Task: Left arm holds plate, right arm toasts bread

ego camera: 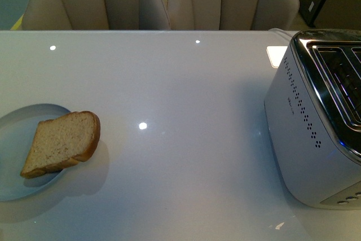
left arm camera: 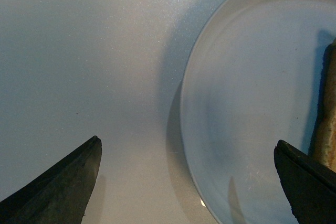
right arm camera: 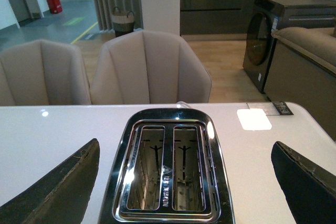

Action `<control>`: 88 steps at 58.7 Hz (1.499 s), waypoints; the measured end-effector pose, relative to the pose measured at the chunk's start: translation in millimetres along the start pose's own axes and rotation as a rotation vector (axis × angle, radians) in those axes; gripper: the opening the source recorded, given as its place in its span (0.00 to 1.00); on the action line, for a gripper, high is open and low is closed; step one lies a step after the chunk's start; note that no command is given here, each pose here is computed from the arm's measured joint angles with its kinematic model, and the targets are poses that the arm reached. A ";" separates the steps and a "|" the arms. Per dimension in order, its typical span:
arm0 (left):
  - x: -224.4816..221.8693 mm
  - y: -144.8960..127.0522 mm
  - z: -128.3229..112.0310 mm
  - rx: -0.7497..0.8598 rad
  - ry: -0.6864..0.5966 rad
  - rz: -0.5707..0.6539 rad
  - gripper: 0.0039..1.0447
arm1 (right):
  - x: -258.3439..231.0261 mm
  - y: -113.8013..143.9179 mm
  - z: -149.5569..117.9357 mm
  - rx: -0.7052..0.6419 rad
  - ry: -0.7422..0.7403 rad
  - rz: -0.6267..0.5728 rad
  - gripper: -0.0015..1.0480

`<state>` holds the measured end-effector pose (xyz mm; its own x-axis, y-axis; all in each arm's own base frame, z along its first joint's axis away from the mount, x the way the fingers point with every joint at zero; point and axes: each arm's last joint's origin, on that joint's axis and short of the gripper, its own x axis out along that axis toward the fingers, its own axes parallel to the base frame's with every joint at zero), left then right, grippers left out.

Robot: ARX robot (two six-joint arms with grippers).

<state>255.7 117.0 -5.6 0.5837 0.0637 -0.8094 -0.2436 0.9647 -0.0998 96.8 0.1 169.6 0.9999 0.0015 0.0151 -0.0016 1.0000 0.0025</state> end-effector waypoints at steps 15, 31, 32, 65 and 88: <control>26.6 -8.1 -11.2 0.035 0.058 0.004 0.94 | 0.0 0.0 0.0 0.000 0.000 0.000 0.91; 36.5 -13.9 -10.4 0.052 0.064 -0.002 0.67 | 0.0 0.0 0.0 0.000 0.000 0.000 0.91; 36.6 -14.1 -10.2 0.052 0.066 -0.002 0.63 | 0.0 0.0 0.0 0.000 0.000 0.000 0.91; 30.0 -3.4 -7.4 -0.141 0.102 -0.071 0.03 | 0.0 0.0 0.0 0.000 0.000 0.000 0.91; -0.9 9.4 2.8 -0.312 0.072 -0.110 0.03 | 0.0 0.0 0.0 0.000 0.000 0.000 0.91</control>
<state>255.1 126.7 -4.2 0.5666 -0.0654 -0.8214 -0.4141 0.8392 -0.3525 96.8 0.1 169.6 0.9999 0.0015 0.0151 -0.0016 1.0000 0.0029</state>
